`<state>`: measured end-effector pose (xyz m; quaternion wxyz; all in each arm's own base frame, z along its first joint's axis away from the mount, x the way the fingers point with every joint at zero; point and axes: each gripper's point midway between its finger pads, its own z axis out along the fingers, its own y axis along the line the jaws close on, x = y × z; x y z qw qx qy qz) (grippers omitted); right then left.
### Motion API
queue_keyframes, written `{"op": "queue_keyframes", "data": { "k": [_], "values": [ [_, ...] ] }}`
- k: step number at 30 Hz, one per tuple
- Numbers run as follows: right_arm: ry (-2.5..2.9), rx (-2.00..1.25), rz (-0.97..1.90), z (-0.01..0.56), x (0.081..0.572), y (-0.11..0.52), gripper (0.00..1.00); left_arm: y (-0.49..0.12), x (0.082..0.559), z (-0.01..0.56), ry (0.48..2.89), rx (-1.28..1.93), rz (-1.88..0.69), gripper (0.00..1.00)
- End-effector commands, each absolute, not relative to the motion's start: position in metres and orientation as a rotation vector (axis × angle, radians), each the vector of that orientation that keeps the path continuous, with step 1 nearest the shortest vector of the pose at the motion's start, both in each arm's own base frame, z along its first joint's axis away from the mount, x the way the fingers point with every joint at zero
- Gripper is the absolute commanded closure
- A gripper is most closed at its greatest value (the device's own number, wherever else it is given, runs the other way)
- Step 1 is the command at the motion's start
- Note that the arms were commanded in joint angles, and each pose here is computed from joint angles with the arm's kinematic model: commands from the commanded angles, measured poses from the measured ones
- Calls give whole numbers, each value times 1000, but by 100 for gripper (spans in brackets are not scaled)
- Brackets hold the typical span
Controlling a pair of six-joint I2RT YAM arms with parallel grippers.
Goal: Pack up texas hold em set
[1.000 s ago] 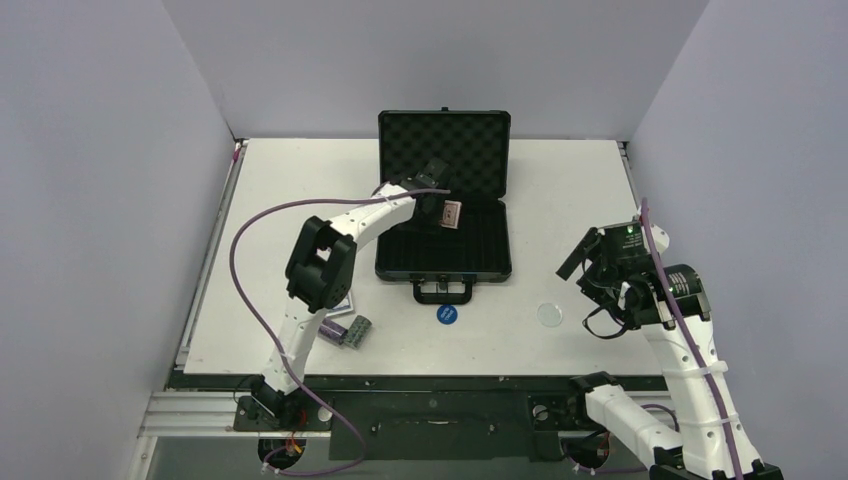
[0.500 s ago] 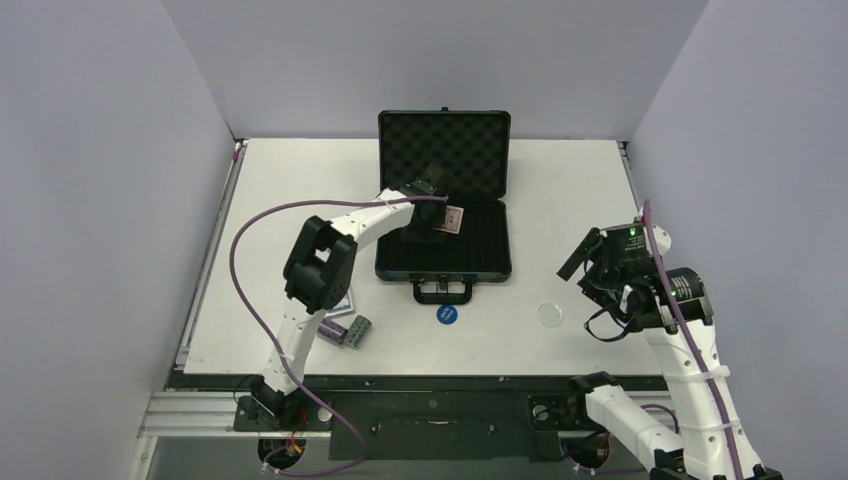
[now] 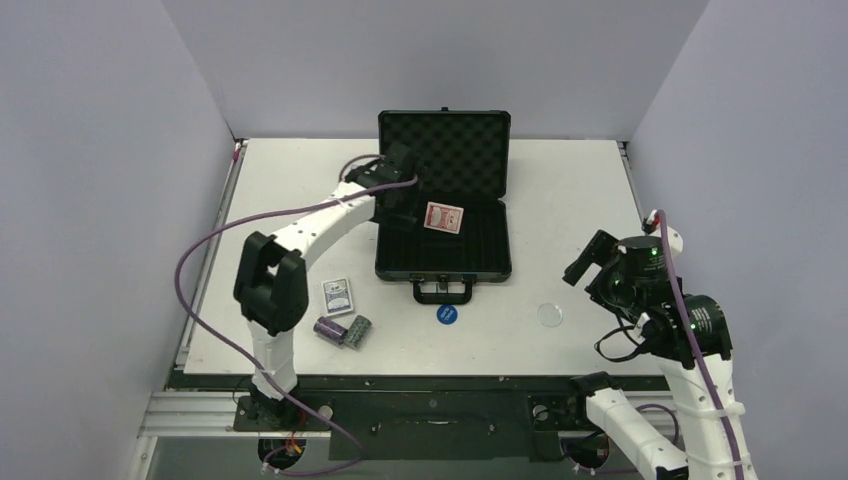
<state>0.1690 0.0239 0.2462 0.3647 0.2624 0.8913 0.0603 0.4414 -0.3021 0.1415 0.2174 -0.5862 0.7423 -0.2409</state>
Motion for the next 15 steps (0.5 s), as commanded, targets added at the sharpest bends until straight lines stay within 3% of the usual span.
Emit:
{"op": "queue_keyframes", "data": {
  "k": [1, 8, 15],
  "values": [
    [2149, 508, 292, 283, 194, 40, 10, -228, 426, 212, 2120, -1279, -526, 4],
    [2145, 276, 471, 303, 214, 81, 11, -127, 355, 225, 2329, -863, -234, 4],
    [2145, 38, 337, 299, 243, 102, 11, -86, 277, 250, 2275, -553, -237, 4]
  ]
}}
